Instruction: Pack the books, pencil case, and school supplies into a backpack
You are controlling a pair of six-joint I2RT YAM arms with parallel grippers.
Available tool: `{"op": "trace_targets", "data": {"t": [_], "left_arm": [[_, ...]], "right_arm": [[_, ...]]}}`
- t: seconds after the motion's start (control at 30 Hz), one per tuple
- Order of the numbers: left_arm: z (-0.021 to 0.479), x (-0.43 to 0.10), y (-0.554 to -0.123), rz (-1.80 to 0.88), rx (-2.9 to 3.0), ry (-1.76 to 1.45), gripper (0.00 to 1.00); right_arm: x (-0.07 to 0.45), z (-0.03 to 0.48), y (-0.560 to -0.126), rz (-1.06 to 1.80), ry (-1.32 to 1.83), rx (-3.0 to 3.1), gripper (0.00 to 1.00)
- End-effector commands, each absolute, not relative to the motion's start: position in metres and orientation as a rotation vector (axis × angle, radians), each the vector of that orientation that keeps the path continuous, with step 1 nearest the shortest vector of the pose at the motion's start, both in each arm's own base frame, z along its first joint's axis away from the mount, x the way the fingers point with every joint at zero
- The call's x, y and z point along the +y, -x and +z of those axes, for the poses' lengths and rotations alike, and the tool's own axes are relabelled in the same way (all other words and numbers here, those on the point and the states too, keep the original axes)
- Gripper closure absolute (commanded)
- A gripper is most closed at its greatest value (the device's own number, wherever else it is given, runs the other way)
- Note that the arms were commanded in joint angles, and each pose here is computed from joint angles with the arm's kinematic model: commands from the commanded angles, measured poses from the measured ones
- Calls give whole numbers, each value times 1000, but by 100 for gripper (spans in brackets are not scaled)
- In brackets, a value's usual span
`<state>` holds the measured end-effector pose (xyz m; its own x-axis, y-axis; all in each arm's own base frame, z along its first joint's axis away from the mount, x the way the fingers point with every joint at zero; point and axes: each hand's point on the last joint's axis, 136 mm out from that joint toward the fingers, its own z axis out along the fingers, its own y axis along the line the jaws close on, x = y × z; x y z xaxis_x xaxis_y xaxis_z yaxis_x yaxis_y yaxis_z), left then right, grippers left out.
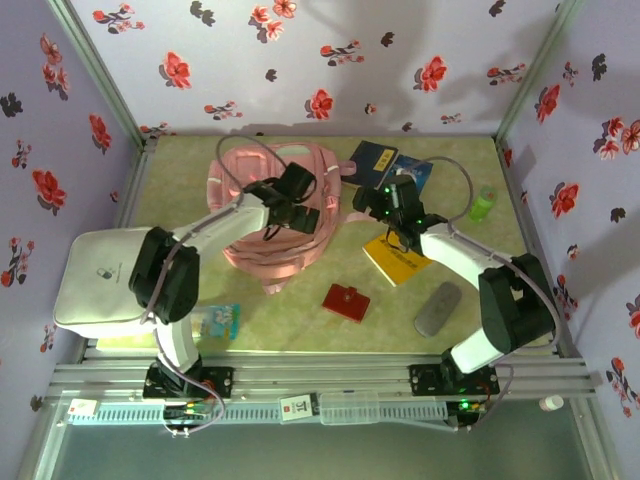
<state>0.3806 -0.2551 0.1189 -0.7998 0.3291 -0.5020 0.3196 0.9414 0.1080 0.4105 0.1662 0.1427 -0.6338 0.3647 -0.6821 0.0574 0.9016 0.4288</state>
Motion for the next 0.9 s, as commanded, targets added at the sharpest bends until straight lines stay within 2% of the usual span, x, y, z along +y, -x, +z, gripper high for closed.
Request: {"op": "trace_targets", "data": {"t": [0.0,0.07,0.23,0.3,0.37,0.67,0.87], "left_arm": [[108,-257,-378,222,2569,-625,14],[104,-263,-380,281,2567,-662,17],[93,-272,-386,346,2572,-695,34],[89,-275,-387,357,2577,-711,37],[82,-277,-388,375,2586,-724,46],[61,-279,-389,459,2594,-778,50],[58,-275,-395,539,2565,-792,66]], "right_arm": [[139,142,-410,366,-353,2212,1],[130,137,-408,368,-407,2236,1],[121,131,-408,463,-462,2248,2],[121,130,-407,469,-455,2249,2],[120,129,-406,468,-457,2252,2],[123,121,-403,526,-497,2245,2],[131,118,-400,593,-477,2237,1]]}}
